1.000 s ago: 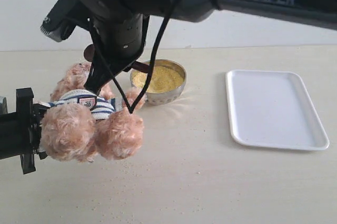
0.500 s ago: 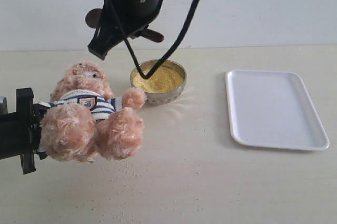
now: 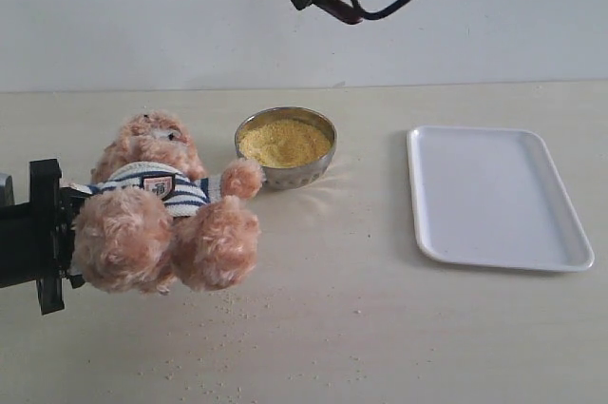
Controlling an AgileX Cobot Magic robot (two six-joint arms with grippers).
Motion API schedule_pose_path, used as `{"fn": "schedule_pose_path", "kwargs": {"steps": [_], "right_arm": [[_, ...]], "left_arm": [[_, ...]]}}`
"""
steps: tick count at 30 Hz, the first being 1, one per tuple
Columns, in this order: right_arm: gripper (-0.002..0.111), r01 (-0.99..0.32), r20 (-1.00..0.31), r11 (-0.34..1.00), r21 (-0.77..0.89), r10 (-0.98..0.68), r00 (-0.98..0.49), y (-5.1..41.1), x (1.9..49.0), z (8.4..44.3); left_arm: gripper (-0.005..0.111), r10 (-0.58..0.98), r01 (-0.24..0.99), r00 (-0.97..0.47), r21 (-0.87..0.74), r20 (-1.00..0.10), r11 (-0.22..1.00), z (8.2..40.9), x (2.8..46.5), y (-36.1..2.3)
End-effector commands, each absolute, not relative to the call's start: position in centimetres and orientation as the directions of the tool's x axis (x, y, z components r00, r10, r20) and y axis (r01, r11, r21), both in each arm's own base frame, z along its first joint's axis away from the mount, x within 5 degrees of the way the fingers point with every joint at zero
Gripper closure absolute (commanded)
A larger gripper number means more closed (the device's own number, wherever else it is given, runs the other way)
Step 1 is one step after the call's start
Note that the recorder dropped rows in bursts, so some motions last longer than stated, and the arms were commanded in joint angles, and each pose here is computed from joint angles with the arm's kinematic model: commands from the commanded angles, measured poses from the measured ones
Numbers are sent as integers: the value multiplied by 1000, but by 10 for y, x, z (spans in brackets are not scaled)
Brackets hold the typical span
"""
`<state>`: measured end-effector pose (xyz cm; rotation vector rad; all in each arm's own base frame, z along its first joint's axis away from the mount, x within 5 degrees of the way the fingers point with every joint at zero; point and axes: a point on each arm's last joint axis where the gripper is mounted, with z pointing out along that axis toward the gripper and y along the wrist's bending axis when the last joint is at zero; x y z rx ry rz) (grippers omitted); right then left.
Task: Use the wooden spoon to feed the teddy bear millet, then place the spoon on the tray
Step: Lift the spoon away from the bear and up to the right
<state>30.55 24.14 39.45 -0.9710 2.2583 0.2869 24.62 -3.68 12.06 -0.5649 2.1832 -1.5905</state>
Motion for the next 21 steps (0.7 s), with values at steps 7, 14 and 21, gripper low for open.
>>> {"fn": "schedule_pose_path", "kwargs": {"steps": [7, 14, 21], "right_arm": [[109, -692, -679, 721, -9, -513, -525, 217, 301, 416], [109, -664, -679, 747, -5, -490, -546, 204, 306, 419], [109, -614, -650, 789, -7, -470, -596, 182, 317, 400]], "left_arm": [[102, -503, 19, -846, -953, -177, 304, 127, 248, -38], [102, -503, 19, -846, -953, -177, 304, 127, 248, -38], [102, -511, 22, -840, -952, -183, 305, 127, 249, -38]]}}
